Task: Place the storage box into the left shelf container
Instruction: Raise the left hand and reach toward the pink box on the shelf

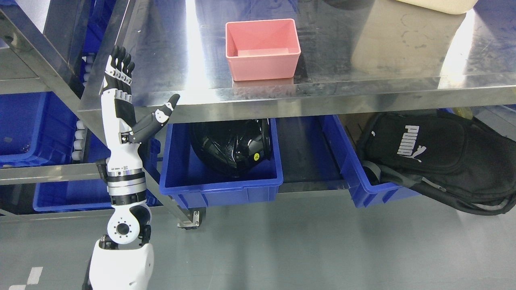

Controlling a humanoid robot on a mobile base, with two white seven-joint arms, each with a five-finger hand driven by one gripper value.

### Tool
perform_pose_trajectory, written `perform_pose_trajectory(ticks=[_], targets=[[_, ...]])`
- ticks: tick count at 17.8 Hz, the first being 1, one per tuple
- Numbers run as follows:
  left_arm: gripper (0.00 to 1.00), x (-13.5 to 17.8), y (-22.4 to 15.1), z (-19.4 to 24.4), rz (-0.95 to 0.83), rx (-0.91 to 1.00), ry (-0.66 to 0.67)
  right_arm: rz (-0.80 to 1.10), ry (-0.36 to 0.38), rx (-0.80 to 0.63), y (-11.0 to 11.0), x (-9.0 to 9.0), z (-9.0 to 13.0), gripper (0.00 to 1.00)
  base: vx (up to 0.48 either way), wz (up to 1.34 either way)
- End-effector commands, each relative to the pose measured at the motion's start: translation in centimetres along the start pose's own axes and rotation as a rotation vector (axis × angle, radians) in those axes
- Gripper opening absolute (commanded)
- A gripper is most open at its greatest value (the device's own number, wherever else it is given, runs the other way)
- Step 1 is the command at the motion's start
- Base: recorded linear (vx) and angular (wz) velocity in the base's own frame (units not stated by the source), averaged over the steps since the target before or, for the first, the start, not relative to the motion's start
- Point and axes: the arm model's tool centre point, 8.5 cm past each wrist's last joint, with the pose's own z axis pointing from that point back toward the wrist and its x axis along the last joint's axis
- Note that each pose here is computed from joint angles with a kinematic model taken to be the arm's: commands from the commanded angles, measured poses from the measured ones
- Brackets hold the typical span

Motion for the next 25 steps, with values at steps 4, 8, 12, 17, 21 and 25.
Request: perform_pose_trajectory(ticks=[4, 8, 12, 17, 21, 25], targets=[[1.00, 0.6, 0.3, -1.2, 0.010, -0.002, -0.029, -0.004, -0.008, -0.018, -1.1, 0.0, -0.1, 1.00, 0.000, 0.00], [1.00, 3.6, 0.3, -6.4, -0.018, -0.134, -0.161, -0.004, -0.008, -0.018, -1.1, 0.0, -0.1, 1.00, 0.000, 0.00], [1.00, 5.5, 2.2, -10.5, -0.187, -0.500, -0.143, -0.004, -0.008, -0.018, -1.1, 0.0, -0.1, 1.00, 0.000, 0.00], [1.00, 8.5, 1.5, -18.2, -0.370, -0.747, -0.055, -0.004, -0.008, -0.018, -1.1, 0.0, -0.1, 1.00, 0.000, 0.00], [1.00, 7.5, -5.3, -17.9, -0.409, -1.056, 0.059, -0.004, -0.008, -0.018, -1.1, 0.0, -0.1, 1.00, 0.000, 0.00], [0.99, 5.2, -10.4, -16.7, -0.458, -1.185, 0.191, -0.004, -0.008, -0.018, -1.1, 0.0, -0.1, 1.00, 0.000, 0.00]])
